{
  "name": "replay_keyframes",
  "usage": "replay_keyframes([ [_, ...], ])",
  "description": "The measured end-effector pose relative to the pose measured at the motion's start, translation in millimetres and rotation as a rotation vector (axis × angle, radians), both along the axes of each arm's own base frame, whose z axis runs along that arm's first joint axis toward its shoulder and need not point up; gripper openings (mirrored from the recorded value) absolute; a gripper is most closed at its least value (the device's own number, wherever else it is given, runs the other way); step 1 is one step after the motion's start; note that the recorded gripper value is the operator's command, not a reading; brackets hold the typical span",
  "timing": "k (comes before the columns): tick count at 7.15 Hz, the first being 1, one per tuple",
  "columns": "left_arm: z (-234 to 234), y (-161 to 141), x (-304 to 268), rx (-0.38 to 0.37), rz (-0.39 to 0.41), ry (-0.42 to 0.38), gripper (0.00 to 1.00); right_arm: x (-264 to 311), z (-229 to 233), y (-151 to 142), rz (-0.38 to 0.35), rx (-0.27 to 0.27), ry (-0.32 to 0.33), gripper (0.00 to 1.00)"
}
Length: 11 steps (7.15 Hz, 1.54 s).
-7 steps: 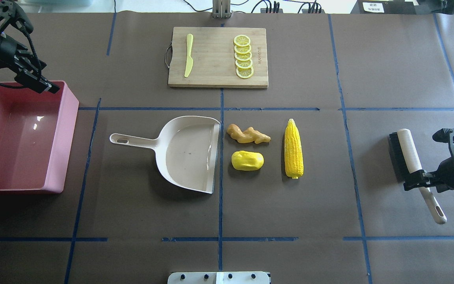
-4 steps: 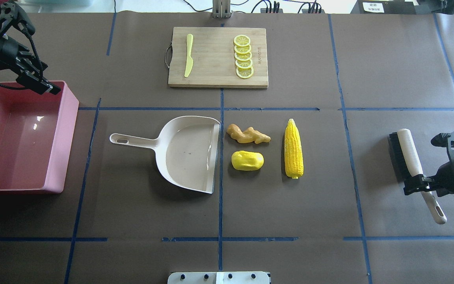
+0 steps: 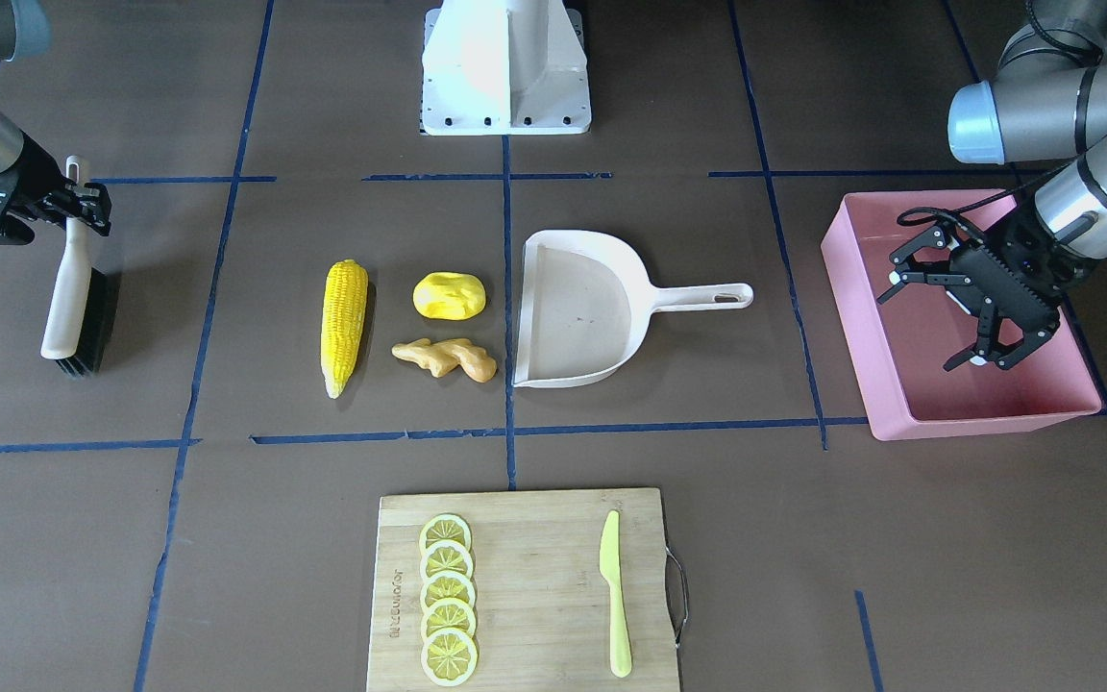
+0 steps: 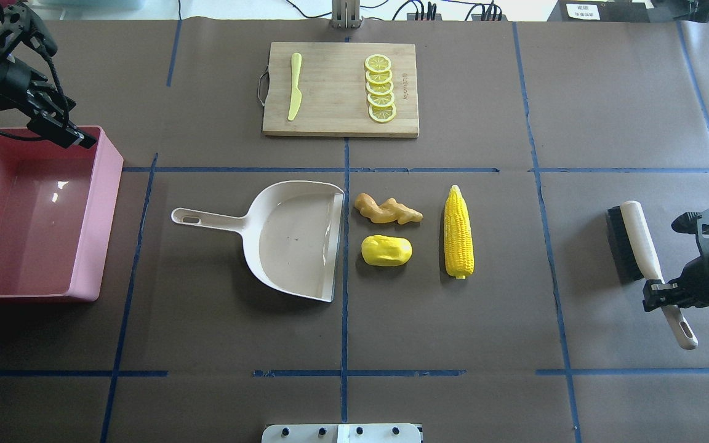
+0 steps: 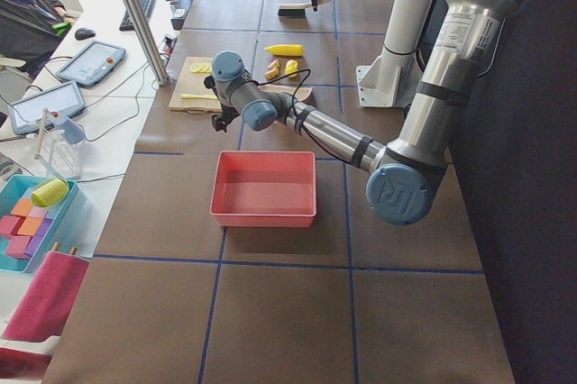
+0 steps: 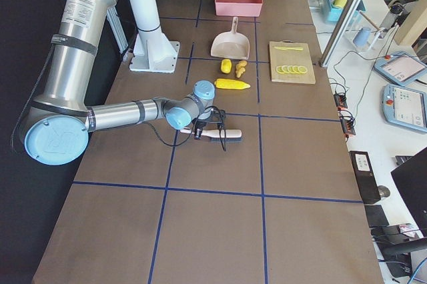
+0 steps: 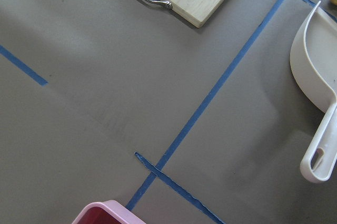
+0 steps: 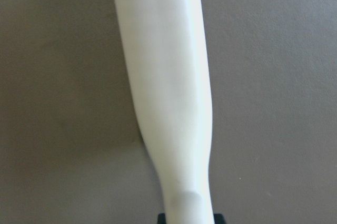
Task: Sweep and dump trash into bin
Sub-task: 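Grasp the dustpan handle with the left gripper while the right gripper lifts the brush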
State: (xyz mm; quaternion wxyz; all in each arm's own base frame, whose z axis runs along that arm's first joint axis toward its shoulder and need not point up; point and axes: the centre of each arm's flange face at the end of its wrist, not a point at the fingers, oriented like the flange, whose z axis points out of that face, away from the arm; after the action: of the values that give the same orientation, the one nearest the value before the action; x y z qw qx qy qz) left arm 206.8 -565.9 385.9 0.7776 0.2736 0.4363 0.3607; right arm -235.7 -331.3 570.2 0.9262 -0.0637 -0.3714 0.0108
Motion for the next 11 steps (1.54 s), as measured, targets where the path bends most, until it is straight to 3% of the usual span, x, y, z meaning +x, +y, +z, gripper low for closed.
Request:
replay_keyframes([
  [2,-1,3,9,0.01,0.016,0.003,1.0,3,-5,0,0.001,-0.003,-0.012,0.0],
  [6,-14,26,53,0.112,0.107,0.047,0.98,22,-33,-13,0.026,-0.025,-0.101,0.0],
  [9,-38,40,72,0.266,0.195,0.074,1.0,2,-81,-37,0.024,-0.051,-0.101,0.0],
  [11,-51,58,107,0.324,0.255,0.076,1.0,-19,-121,-53,0.016,-0.06,-0.089,0.0],
])
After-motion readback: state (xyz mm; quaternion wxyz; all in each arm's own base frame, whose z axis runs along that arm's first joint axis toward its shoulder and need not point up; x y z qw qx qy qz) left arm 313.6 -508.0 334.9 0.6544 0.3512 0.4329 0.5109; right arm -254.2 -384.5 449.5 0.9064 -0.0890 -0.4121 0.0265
